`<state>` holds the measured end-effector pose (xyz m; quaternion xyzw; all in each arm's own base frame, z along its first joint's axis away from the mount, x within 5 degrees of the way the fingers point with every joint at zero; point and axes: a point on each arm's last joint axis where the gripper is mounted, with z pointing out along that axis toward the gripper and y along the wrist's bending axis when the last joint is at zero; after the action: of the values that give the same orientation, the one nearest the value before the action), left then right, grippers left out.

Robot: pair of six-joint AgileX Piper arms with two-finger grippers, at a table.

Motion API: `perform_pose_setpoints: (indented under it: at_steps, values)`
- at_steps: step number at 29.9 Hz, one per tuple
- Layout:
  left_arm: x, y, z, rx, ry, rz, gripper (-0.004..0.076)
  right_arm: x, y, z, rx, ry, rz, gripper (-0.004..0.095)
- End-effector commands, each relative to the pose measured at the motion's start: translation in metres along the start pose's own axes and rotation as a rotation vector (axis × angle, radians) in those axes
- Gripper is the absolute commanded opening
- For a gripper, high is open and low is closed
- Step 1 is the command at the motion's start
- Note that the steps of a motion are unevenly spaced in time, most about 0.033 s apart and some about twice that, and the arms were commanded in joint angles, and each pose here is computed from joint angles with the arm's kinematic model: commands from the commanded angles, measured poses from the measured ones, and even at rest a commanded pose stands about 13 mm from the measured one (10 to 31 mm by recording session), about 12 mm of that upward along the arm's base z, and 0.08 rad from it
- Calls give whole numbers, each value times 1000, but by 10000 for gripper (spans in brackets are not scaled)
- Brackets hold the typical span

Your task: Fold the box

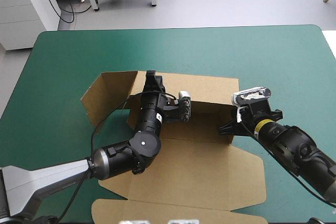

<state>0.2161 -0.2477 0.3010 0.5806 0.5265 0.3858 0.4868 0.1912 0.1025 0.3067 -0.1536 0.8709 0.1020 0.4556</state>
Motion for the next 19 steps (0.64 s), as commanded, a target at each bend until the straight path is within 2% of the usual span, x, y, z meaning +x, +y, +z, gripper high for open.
perform_pose_setpoints:
  at_steps: [1, 8, 11, 14, 16, 19]
  values:
    - [-2, 24, -10, -94, -55, -16, -8, -21, 6, -9, -55, -155, -17, -20]
    - [-2, 24, -10, -94, -55, -19, 9, -21, 5, -9, -54, -153, -17, -20]
    - [-2, 24, -10, -94, -55, -25, 109, -21, 6, -9, -55, -155, -17, -20]
    - [-2, 24, -10, -92, -58, -48, 298, -21, 6, -9, -58, -162, -17, -20]
    - [-2, 24, -10, -89, -63, -116, 396, -22, 6, -9, -57, -164, -21, -20]
    - [-2, 24, -10, -88, -64, -147, 444, -22, 6, -9, -56, -164, -25, -20]
